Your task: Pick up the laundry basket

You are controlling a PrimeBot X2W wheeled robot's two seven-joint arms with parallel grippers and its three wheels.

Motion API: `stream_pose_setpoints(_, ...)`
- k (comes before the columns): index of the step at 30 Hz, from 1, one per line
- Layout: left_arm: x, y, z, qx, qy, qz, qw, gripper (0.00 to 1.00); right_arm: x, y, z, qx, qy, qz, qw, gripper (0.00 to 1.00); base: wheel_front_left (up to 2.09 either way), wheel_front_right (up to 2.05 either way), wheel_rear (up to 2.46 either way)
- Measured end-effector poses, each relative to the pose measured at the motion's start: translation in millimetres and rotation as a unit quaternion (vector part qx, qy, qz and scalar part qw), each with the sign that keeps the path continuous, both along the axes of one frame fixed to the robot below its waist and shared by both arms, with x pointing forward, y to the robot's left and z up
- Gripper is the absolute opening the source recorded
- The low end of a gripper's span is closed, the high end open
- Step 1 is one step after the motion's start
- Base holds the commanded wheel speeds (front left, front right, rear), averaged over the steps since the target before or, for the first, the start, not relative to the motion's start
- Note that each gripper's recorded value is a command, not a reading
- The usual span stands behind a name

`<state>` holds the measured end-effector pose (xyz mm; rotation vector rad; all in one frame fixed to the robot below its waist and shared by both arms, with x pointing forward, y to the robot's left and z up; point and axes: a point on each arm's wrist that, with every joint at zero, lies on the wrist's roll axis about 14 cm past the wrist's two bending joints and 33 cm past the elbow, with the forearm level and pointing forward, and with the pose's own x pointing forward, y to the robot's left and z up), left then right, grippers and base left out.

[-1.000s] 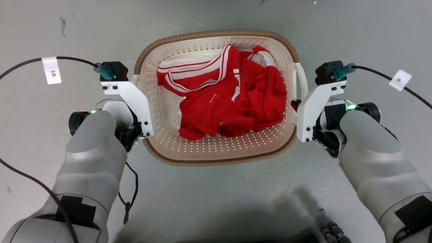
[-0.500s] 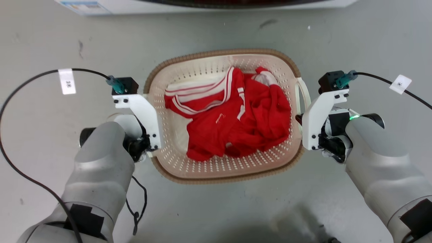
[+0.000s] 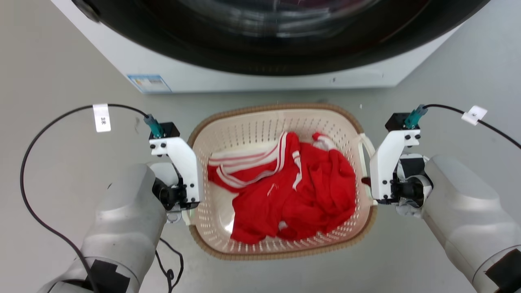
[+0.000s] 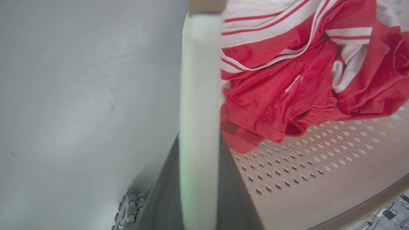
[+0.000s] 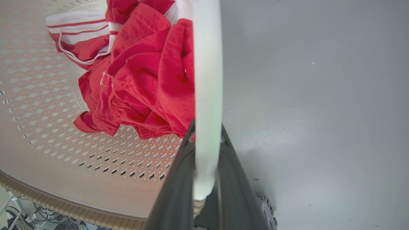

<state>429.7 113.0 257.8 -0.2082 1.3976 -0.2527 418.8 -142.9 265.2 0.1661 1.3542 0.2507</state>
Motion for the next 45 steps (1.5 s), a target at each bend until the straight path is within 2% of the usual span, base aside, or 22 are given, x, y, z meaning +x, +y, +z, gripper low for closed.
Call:
stream_pose_setpoints(9,-8,13,55,0.007,-0.028,0.001,1.000,0.00,-13,8,52,0.010,0.008,0.003,1.000,0.00,0.00,0.00,0.00)
stream_pose_setpoints(18,-23,17,90,0.007,-0.051,0.001,0.999,0.00,-32,11,86,0.009,0.016,0.007,1.000,0.00,0.00,0.00,0.00)
stream_pose_setpoints(31,-59,16,108,0.001,-0.054,-0.001,0.999,0.00,-68,9,107,0.004,0.021,0.007,1.000,0.00,0.00,0.00,0.00)
stream_pose_setpoints(45,-83,11,105,-0.006,-0.040,-0.004,0.999,0.00,-87,8,105,0.003,0.026,0.004,1.000,0.00,0.00,0.00,0.00)
